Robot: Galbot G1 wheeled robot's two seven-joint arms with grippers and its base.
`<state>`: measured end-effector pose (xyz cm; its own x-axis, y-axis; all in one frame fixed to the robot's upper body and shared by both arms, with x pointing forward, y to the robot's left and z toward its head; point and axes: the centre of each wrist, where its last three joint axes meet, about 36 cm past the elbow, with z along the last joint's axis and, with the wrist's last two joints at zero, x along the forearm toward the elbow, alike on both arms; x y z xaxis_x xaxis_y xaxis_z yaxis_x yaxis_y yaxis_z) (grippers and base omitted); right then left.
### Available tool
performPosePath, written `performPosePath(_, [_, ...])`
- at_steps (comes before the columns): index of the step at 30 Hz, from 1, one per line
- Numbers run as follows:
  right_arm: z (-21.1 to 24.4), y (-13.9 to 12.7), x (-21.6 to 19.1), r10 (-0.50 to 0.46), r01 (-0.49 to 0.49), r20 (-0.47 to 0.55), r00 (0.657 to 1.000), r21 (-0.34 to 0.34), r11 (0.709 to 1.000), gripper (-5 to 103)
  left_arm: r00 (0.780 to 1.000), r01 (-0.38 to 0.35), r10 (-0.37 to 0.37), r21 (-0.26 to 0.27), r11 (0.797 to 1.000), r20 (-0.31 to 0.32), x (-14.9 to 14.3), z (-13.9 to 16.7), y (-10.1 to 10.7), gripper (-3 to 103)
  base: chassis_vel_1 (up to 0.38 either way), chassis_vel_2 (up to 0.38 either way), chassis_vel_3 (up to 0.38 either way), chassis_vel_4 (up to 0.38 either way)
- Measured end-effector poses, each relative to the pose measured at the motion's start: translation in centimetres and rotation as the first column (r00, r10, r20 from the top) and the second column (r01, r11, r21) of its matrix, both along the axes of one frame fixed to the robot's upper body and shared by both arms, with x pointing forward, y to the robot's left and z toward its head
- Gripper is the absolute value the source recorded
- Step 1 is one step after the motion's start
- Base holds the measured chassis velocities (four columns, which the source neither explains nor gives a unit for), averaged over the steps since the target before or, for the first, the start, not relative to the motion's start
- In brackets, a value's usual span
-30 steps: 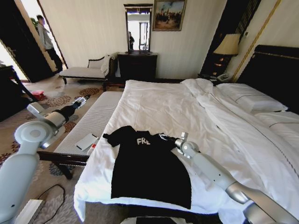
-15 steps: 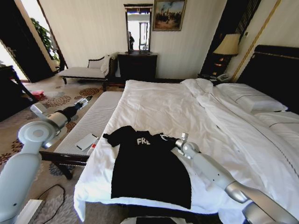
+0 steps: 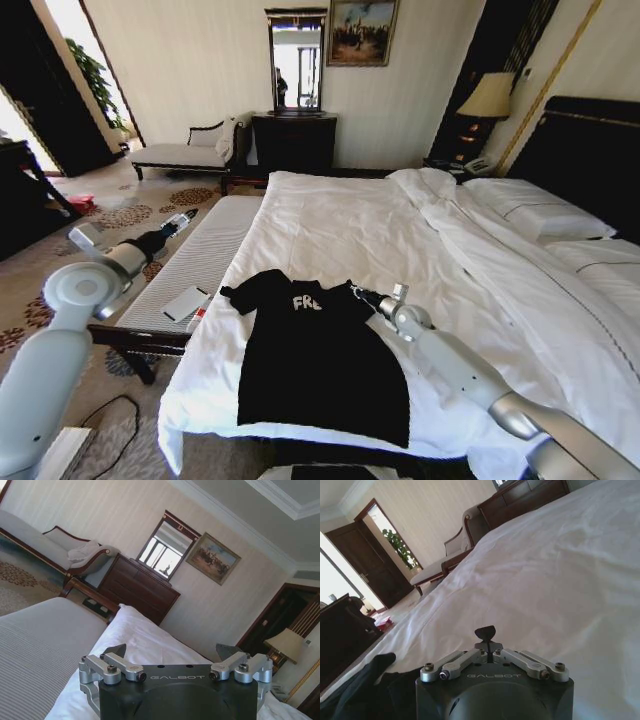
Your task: Fold the clothes on the bed.
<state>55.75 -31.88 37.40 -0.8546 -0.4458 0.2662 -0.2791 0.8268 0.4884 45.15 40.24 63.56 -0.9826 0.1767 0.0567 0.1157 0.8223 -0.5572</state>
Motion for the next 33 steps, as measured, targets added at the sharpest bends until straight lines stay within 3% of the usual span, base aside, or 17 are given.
performPosePath(11, [2.7,-2.8,-2.4,-0.227,0.227,0.044,0.973,-0.002,0.974,0,1.0,0.023,-0.023,-0.024,0.999,0.001,0.6,-0.9,-1.3,100,0.0,0.0,0.0,0.0])
performPosePath(25, [4.4,-3.5,-0.8,-0.349,0.35,0.063,0.935,-0.01,0.937,0,1.0,0.031,-0.031,-0.03,0.999,0.001,0.8,-1.4,-1.8,100,0.0,0.0,0.0,0.0])
performPosePath(33, [6.1,-5.2,0.0,-0.405,0.406,0.074,0.911,-0.002,0.914,0,0.999,0.046,-0.046,-0.036,0.998,0.001,1.1,-1.5,-2.3,100,0.0,0.0,0.0,0.0])
